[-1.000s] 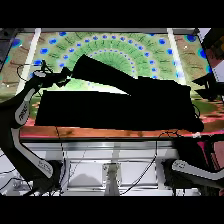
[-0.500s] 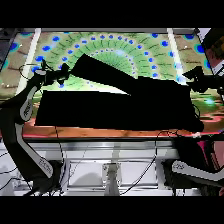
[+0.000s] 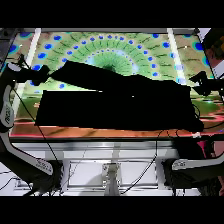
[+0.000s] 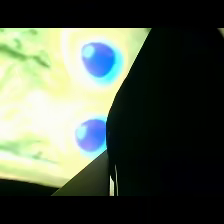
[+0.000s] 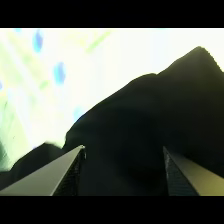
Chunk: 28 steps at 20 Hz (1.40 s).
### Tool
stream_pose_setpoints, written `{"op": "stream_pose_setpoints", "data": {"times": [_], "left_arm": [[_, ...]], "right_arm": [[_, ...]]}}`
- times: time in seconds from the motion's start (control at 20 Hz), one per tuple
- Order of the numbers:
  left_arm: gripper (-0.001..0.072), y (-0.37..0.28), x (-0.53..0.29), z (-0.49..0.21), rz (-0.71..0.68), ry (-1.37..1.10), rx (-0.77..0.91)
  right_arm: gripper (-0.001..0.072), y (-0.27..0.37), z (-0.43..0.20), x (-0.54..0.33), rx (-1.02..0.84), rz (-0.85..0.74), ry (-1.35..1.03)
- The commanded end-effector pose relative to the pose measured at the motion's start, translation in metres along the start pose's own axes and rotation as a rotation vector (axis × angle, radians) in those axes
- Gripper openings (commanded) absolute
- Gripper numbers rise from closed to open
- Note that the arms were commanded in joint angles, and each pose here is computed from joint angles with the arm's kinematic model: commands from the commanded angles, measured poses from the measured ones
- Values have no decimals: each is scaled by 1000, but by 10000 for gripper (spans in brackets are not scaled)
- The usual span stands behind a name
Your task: Fold the clothes and pants, and hang the long-sleeved shirts on hangers.
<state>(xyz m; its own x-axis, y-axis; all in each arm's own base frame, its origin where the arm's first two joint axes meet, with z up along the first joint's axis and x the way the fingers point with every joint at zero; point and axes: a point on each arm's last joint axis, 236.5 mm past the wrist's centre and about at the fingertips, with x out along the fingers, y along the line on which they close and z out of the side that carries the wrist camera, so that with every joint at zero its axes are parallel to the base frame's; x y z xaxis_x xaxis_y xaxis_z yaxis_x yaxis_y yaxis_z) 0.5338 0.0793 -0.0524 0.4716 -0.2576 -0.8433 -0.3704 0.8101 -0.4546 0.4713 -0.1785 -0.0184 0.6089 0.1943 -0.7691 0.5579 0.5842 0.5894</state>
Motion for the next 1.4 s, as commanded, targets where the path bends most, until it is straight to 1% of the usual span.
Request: {"op": "stream_pose_setpoints", "data": {"times": [0.0, 0.1, 0.25, 0.35, 0.5, 0.6, 0.7, 0.75, 0.8, 0.85, 0.9, 1.1, 1.25, 1.35], "left_arm": [[3, 53, -21, -30, 198, 142, 50], [3, 51, -20, -31, 201, 144, 55], [3, 54, -21, -31, 206, 149, 54], [2, 58, -23, -33, 215, 157, 51], [3, 70, -26, -35, 268, 167, 42], [3, 71, -27, -35, 272, 167, 40], [3, 74, -27, -34, 282, 165, 45], [4, 75, -28, -32, 282, 159, 41], [3, 78, -29, -30, 283, 152, 33], [3, 83, -31, -28, 286, 140, 11], [3, 89, -33, -24, 290, 127, -23], [4, 117, -45, -11, 303, 77, -95], [3, 123, -44, -1, 303, 38, -101], [4, 121, -36, 1, 291, 30, -104]], "right_arm": [[560, -19, 24, 25, 15, -21, -18], [559, -24, 36, 30, 2, -38, -38], [558, -46, 29, 42, 10, -102, 3], [547, -52, 23, 53, 23, -106, 26], [542, -54, 15, 63, 12, -111, 52], [536, -53, 11, 69, 11, -106, 64], [370, -45, 6, 73, -13, -99, 73], [343, -38, 3, 75, -36, -88, 80], [234, -33, 0, 77, -51, -79, 84], [150, -27, 1, 79, -48, -63, 76], [24, -21, 3, 80, -39, -46, 65], [16, 1, 25, 83, 35, 32, -38], [16, 22, 43, 87, 73, 81, -133], [17, 36, 52, 91, 65, 94, -202]]}}
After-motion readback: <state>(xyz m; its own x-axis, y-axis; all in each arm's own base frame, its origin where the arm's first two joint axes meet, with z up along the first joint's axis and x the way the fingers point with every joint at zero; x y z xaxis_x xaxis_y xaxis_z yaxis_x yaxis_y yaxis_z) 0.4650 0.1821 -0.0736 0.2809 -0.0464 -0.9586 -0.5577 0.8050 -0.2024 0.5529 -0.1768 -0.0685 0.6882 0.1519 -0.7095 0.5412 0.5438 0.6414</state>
